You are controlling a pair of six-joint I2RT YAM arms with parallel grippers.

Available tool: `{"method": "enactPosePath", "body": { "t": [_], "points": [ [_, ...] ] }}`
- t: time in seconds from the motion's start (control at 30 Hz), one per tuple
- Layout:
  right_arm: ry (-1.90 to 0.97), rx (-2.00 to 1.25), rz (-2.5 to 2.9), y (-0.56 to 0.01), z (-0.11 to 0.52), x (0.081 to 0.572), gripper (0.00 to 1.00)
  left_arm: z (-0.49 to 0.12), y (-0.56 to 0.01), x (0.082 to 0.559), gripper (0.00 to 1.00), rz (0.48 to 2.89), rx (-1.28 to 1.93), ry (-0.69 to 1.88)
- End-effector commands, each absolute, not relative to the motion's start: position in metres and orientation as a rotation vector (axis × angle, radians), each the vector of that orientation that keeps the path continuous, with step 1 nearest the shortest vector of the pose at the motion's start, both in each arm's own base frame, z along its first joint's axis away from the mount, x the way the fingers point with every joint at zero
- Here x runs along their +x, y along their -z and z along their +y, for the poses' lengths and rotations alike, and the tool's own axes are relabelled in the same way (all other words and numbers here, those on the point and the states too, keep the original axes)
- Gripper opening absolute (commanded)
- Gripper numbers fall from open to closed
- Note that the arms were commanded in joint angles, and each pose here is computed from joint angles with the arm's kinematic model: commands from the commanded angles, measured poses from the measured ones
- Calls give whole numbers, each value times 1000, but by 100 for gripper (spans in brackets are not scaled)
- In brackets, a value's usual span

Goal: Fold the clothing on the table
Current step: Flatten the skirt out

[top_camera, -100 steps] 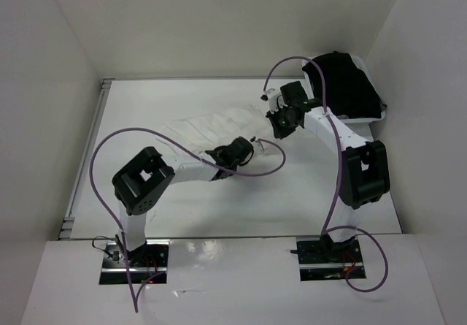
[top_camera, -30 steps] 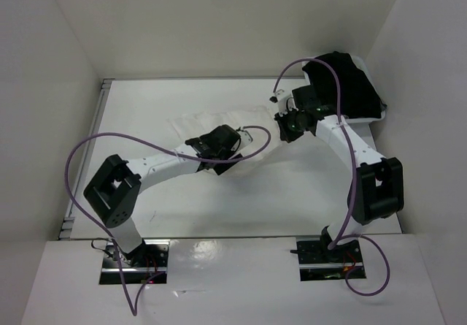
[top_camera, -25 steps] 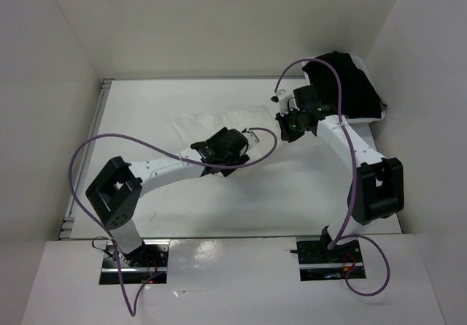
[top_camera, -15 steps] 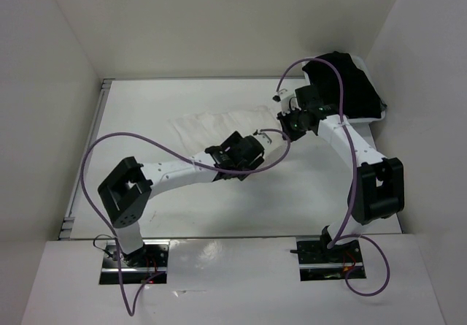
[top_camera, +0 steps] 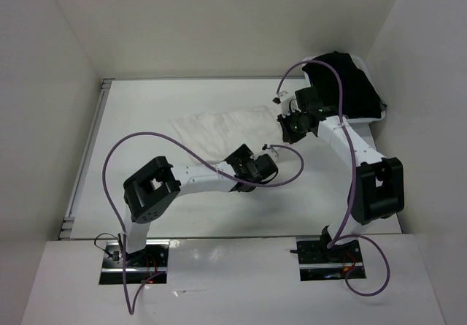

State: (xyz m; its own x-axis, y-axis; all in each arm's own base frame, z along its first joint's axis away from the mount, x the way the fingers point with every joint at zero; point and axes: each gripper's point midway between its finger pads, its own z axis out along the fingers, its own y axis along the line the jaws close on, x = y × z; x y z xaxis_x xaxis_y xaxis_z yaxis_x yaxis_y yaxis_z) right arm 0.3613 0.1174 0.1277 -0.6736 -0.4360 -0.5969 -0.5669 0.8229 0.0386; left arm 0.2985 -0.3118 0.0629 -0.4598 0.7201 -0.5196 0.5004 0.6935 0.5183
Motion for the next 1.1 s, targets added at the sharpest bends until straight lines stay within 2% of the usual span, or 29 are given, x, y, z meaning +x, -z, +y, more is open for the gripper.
{"method": "enactPosePath", "body": {
  "t": [0.0,0.37,0.77,1.07],
  "points": [
    [-283,-717,2346,-145,116,369,0,-309,-73,317,94,2096,804,-451],
    [-309,-714,2345,-145,119,365,0,-310,-67,330,95,2032,772,-526],
    [-306,-711,2325,-153,119,364,0,-311,-51,341,95,1955,859,-621],
    [-324,-698,2334,-152,114,361,0,-306,-60,351,94,1828,926,-722]
  ]
}}
